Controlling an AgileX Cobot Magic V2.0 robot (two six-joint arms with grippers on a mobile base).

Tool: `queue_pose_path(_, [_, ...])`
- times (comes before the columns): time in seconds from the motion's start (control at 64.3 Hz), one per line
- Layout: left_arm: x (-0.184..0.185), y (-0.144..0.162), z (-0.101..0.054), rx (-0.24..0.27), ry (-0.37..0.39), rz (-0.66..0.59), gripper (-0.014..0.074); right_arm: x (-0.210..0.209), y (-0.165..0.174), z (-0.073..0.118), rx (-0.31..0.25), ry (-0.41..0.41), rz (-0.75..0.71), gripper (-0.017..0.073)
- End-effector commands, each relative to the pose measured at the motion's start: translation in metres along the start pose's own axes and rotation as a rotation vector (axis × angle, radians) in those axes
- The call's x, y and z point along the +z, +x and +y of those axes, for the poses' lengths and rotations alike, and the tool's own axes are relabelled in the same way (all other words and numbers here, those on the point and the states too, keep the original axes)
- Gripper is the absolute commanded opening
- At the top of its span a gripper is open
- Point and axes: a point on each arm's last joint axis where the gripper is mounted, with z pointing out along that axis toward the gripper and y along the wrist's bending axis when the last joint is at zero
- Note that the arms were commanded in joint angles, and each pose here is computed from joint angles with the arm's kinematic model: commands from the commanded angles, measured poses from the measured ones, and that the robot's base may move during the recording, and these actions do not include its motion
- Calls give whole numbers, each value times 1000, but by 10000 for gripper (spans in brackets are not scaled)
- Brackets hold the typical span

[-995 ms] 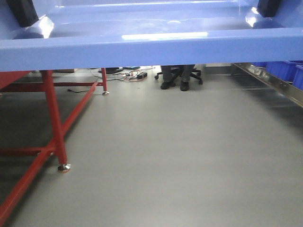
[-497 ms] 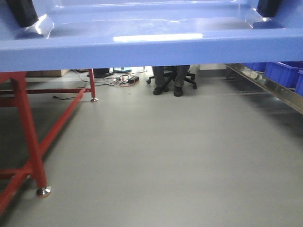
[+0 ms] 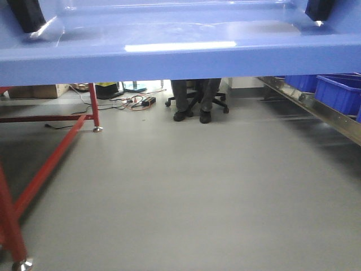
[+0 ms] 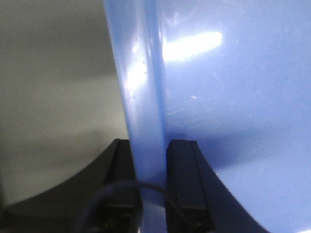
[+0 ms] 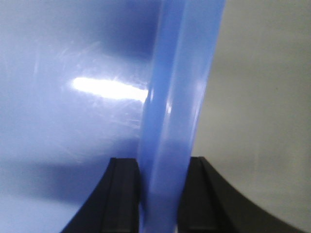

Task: Grab blue tray and place on right shelf
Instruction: 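Hold the tray with both grippers while the base turns to the shelving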

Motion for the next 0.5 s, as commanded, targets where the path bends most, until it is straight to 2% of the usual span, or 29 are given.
queue_pose_path(0.0, [-18, 12, -7, 45, 45, 55, -48, -22, -9, 3, -17, -64, -146, 56])
queue_pose_path(0.482, [-18, 12, -8, 44, 49, 57, -48, -22, -9, 3, -17, -65, -146, 56])
